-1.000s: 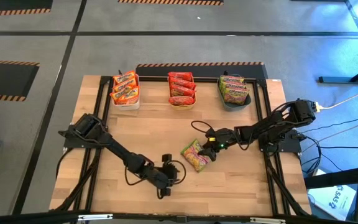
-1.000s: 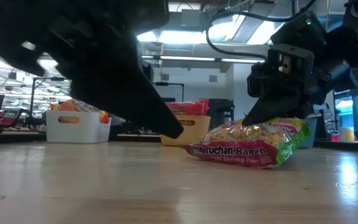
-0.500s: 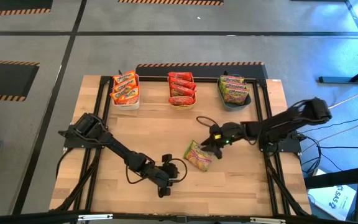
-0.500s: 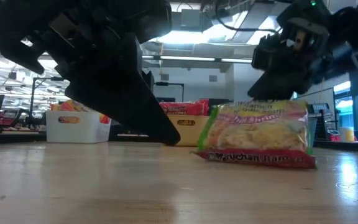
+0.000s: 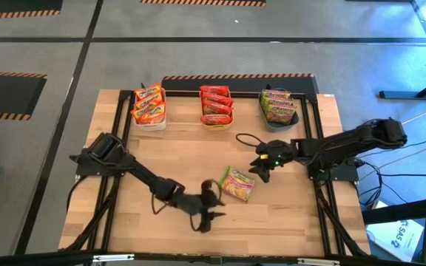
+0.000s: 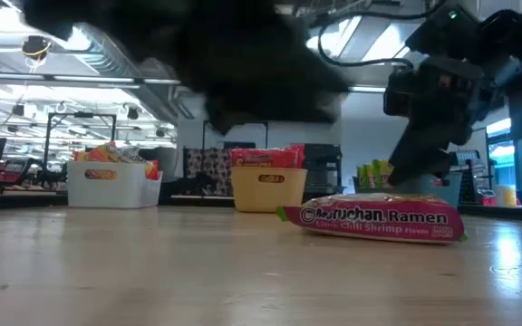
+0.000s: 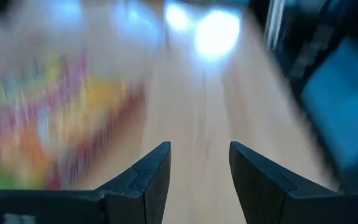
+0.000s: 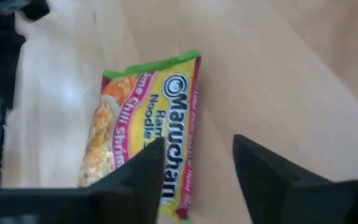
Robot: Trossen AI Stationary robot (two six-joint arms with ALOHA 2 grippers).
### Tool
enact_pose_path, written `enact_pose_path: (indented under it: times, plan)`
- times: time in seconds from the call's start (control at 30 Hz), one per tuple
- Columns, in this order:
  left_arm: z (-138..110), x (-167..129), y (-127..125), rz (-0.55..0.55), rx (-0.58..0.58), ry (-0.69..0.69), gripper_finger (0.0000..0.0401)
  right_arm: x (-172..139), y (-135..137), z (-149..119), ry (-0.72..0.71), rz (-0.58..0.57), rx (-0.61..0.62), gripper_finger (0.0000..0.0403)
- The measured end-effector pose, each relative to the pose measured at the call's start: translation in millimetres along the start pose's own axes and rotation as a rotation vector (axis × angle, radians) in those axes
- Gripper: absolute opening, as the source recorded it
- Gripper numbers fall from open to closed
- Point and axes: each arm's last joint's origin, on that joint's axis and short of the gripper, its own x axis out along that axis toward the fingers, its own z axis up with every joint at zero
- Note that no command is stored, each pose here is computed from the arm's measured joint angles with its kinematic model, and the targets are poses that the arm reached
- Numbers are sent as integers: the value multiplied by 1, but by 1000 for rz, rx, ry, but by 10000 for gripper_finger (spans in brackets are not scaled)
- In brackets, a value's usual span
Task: Sort Maruchan noodles
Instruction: Put the green noodle pack into the blue bin
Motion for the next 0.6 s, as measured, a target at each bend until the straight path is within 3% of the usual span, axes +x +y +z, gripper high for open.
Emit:
enact_pose_path:
  times: [0.13, 0.27, 0.6]
  plan:
    - [22, 6, 15, 8, -77, -150, 158, 9, -5, 1, 37, 41, 56, 229]
    - [21, 18, 35, 50, -139, -152, 158, 22, -8, -2, 58, 46, 58, 268]
    - [-15, 49, 46, 110, -182, -160, 158, 42, -12, -6, 61, 67, 56, 266]
